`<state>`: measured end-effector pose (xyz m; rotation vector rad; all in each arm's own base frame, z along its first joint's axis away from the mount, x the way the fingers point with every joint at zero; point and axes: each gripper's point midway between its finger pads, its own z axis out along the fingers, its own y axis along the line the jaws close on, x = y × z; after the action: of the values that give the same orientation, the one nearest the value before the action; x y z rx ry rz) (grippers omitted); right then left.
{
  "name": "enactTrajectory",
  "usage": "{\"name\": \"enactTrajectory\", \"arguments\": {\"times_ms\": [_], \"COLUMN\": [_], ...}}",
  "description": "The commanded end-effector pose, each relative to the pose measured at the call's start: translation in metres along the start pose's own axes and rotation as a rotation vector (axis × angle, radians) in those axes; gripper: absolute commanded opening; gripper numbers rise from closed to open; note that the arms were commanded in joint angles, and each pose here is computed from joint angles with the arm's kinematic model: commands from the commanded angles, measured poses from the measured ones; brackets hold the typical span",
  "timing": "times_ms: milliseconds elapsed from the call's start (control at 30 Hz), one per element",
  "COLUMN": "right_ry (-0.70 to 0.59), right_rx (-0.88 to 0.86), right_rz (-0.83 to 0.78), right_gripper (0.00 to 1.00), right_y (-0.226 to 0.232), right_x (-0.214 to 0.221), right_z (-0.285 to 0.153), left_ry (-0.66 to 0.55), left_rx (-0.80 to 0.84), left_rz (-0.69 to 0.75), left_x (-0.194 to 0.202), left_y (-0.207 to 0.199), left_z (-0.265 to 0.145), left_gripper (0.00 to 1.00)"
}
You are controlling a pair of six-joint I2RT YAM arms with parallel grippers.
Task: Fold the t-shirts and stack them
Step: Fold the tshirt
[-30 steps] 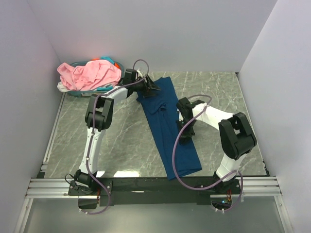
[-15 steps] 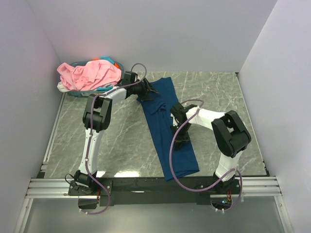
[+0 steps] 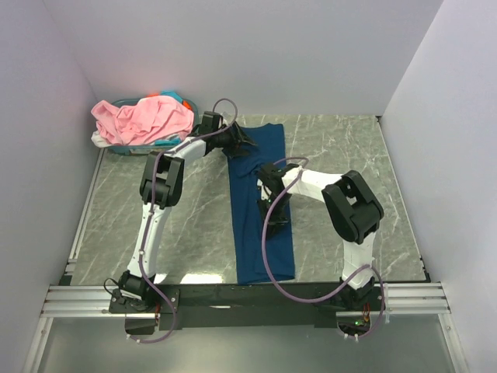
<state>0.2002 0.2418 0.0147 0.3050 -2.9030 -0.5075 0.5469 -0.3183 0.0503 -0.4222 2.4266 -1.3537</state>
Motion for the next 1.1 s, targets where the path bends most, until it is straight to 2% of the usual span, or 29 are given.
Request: {"name": "enactTrajectory", "arguments": {"times_ms": [0, 267, 367, 600, 700, 733, 767, 800, 867, 900, 967, 1000, 1033, 1067], "right_ry": [-0.054, -0.075, -0.105, -0.208, -0.202, -0.203, -0.208, -0.211, -0.226, -0.232, -0.257, -0.258, -0.274, -0.280], "right_rx": [0.009, -0.012, 0.004, 0.082, 0.085, 0.082, 0.087, 0.091, 0.088, 0.082, 0.060, 0.048, 0.035, 0.024], "right_rz": [-0.029, -0.070, -0.089, -0.121, -0.101, -0.094, -0.087, -0.069, -0.055, -0.049, -0.037, -0.031, -0.031, -0.029], "right_gripper": [0.24, 0.25, 0.25, 0.27, 0.29, 0.29, 0.34, 0.35, 0.35, 0.36, 0.37, 0.37, 0.38, 0.39], "right_y": [0.004, 0.018, 0.018, 0.008, 0.000, -0.001, -0.004, -0.009, -0.012, -0.015, -0.013, -0.015, -0.013, -0.011], "right_x": [-0.024, -0.039, -0.042, -0.023, 0.001, 0.006, 0.010, 0.020, 0.028, 0.036, 0.039, 0.045, 0.044, 0.046], "right_z": [0.010, 0.003, -0.009, -0.056, -0.060, -0.061, -0.061, -0.061, -0.061, -0.061, -0.061, -0.059, -0.059, -0.057], "left_ry": [-0.048, -0.097, -0.123, -0.221, -0.268, -0.269, -0.274, -0.295, -0.297, -0.333, -0.307, -0.328, -0.328, -0.322], "left_rx": [-0.013, 0.098, 0.154, 0.298, 0.325, 0.311, 0.303, 0.295, 0.222, 0.201, 0.067, 0.071, -0.022, -0.047], "left_rz": [0.042, 0.121, 0.166, 0.284, 0.321, 0.325, 0.334, 0.350, 0.389, 0.424, 0.448, 0.483, 0.465, 0.461], "left_x": [-0.015, -0.036, -0.042, -0.059, -0.061, -0.058, -0.056, -0.052, -0.041, -0.033, -0.008, 0.009, 0.022, 0.035], "left_y": [0.021, 0.004, -0.018, -0.103, -0.136, -0.137, -0.142, -0.156, -0.152, -0.171, -0.143, -0.163, -0.130, -0.123], "left_z": [0.014, 0.020, 0.014, -0.030, -0.054, -0.057, -0.062, -0.073, -0.081, -0.097, -0.100, -0.120, -0.120, -0.126], "left_gripper": [0.64, 0.64, 0.65, 0.67, 0.68, 0.68, 0.68, 0.68, 0.68, 0.68, 0.68, 0.68, 0.69, 0.69]}}
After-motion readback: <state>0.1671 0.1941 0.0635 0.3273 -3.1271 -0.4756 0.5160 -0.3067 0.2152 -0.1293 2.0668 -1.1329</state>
